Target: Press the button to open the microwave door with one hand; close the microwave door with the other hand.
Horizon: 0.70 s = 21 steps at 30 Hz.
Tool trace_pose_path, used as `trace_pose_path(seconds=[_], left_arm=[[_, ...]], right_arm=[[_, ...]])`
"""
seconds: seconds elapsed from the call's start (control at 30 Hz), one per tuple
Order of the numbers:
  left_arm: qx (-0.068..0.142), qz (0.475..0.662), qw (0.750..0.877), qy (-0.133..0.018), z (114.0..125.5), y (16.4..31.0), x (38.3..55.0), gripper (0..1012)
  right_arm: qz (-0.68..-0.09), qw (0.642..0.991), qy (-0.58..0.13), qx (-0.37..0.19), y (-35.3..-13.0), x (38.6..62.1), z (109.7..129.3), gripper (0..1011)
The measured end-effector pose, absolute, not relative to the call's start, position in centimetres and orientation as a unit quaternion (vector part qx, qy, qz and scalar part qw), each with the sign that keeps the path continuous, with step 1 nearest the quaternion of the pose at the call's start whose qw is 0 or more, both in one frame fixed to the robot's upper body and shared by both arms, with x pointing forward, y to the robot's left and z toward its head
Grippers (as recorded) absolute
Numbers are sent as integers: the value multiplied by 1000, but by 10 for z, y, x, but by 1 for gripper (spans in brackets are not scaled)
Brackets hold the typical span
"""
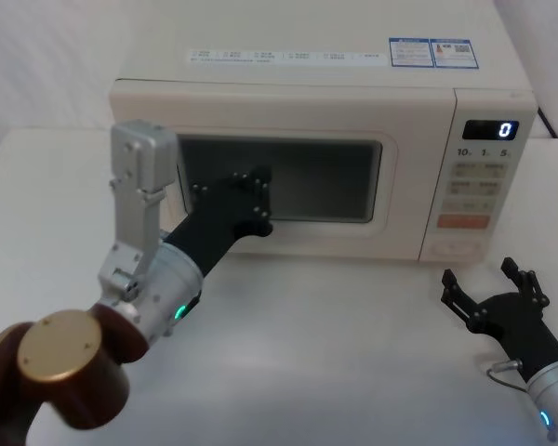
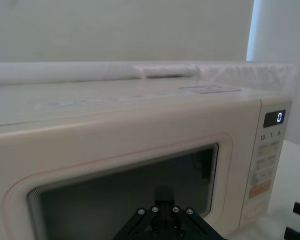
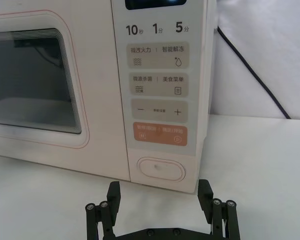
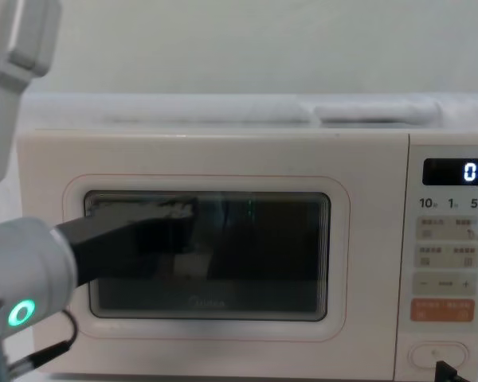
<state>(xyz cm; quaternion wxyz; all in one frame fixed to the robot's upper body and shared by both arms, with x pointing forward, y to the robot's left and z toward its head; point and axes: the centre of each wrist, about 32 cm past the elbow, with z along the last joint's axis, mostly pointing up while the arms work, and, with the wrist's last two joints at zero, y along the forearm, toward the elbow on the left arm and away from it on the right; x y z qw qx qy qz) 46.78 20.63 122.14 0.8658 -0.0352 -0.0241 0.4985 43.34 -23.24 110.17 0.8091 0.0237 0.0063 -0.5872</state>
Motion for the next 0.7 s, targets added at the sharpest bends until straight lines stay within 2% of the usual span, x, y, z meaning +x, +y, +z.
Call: trace_pose_path(seconds=[0.43,0.7], left_arm=[[-25,532,846,-14,1202,234,434,3],[-13,550,835,-17,1194,246,426,194]], right_arm=[[-587,809,6,24,-232,433,1102,1002],[-587,809,6,24,-232,433,1102,1002]])
